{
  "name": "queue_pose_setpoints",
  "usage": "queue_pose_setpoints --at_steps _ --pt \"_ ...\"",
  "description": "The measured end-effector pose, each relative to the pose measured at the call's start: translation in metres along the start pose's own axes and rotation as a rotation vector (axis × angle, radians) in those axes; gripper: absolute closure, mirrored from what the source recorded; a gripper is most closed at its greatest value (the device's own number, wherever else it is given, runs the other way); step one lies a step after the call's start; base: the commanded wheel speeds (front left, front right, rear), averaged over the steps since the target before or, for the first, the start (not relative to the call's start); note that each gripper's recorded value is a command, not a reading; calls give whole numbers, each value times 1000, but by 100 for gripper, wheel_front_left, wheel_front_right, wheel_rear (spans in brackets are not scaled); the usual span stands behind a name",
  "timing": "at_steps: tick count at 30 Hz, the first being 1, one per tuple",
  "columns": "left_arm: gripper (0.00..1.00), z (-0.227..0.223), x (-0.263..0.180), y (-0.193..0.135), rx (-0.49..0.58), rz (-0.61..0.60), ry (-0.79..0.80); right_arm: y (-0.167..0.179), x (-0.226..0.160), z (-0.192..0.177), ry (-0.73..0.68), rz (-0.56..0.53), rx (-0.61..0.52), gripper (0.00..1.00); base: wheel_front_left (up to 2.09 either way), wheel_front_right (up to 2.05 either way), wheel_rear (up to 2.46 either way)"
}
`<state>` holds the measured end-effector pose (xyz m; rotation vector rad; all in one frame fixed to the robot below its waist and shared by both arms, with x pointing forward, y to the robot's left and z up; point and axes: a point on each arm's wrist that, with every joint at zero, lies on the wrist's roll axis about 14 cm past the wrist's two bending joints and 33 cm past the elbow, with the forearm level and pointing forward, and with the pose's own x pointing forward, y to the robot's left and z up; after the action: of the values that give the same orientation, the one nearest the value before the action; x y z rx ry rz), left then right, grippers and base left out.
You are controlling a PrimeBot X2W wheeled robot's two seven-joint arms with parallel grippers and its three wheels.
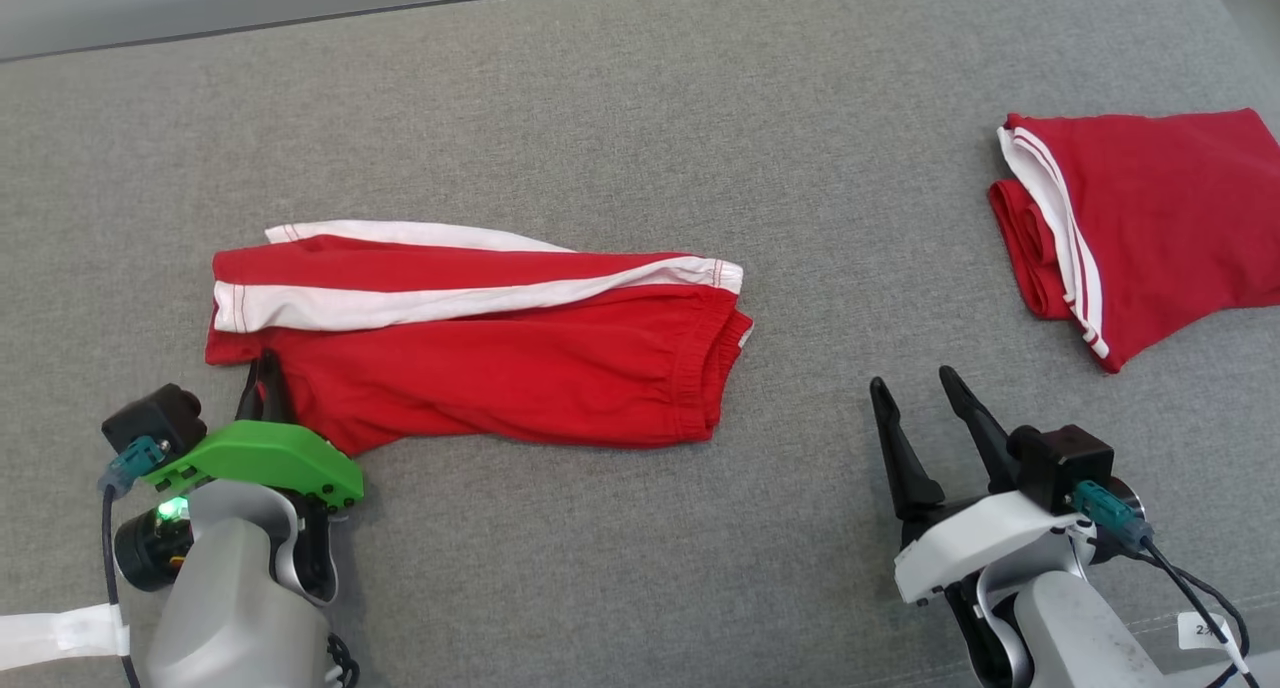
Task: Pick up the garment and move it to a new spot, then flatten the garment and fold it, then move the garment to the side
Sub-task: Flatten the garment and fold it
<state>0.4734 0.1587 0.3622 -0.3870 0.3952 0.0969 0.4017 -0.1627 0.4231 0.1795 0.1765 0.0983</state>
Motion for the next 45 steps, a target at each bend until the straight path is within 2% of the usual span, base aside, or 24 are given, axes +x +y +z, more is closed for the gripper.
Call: queue_pose_setpoints --at_steps 14,31,32,33,34,45 --pt "100 -4 -24 5 -110 -1 -1 10 -3 7 -23 17 23 0 0 0 0" --pt "100 -2 -80 13 -104 -2 -52 26 -27 14 -50 43 63 0 0 0 0" --pt "86 -1 -82 15 -109 5 -57 28 -26 14 -51 51 63 0 0 0 0" --pt "34 2 -82 16 -109 13 -68 31 -25 15 -52 58 67 0 0 0 0" --pt "0 5 -82 16 -105 16 -79 34 -24 14 -51 67 74 0 0 0 0" --pt "0 13 -84 22 -56 35 -115 58 -4 16 -43 132 153 0 0 0 0"
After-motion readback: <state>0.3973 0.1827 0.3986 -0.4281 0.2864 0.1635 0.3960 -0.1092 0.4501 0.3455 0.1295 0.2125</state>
